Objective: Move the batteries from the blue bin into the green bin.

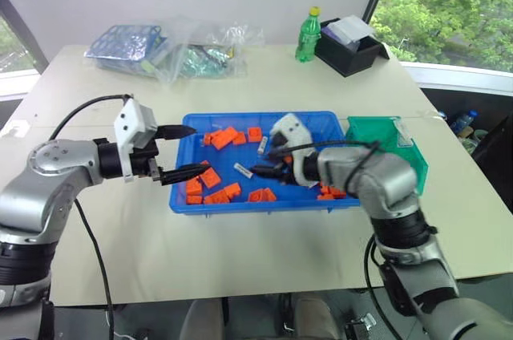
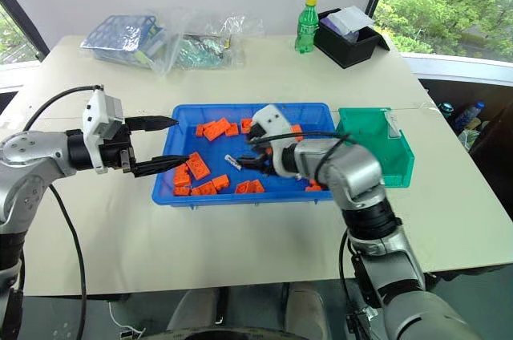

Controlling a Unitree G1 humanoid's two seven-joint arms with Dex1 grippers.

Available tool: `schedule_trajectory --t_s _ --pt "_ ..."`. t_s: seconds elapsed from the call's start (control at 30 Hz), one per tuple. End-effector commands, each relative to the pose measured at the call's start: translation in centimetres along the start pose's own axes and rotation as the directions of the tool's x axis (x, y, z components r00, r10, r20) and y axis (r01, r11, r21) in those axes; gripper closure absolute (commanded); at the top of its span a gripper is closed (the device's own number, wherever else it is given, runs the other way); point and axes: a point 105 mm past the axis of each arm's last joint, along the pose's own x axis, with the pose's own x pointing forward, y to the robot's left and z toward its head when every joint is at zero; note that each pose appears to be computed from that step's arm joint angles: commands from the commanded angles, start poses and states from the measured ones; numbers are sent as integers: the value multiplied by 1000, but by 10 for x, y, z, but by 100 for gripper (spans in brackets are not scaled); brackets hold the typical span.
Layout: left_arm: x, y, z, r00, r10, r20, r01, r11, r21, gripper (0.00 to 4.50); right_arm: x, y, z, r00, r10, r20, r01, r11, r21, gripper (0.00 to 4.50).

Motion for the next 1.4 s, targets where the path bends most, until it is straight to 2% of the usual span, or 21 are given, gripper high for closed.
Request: schedule_trajectory --t_s 0.03,0.4,0.5,0.6,0.63,0.8,0.9,0.97,1.1,1.33,1.4 --pt "-7 0 13 1000 18 18 -19 999 44 0 16 4 8 1000 9 25 -7 998 -55 198" --pt "-9 -2 15 998 52 28 -53 998 38 0 46 -13 -9 1000 -15 -21 14 998 -53 198" --pt "-8 -1 17 998 57 33 -59 998 39 0 47 -12 -9 1000 -6 -5 6 999 -37 275" --pt "-7 1 18 998 58 36 -60 997 41 0 44 -10 -6 1000 2 11 -2 1000 -23 432" --pt "-7 2 18 998 56 36 -58 997 42 0 41 -10 -4 1000 0 19 0 1000 -18 446" --pt "-5 4 19 998 46 39 -47 998 43 0 7 -26 17 990 -82 114 79 996 35 445" --pt "1 4 16 999 28 42 -29 999 38 0 -56 -65 31 942 -262 209 230 959 165 445" --pt "3 4 15 999 22 44 -24 999 36 0 -79 -77 30 918 -332 218 287 934 214 445" --pt "13 3 13 998 -1 59 -1 1000 29 0 -145 -113 4 825 -543 161 480 821 308 445" --pt "22 5 17 996 -24 82 21 999 36 0 -172 -132 -42 750 -661 36 600 702 385 445" --pt "23 6 19 996 -24 84 21 999 38 0 -174 -138 -50 731 -683 14 624 676 391 337"
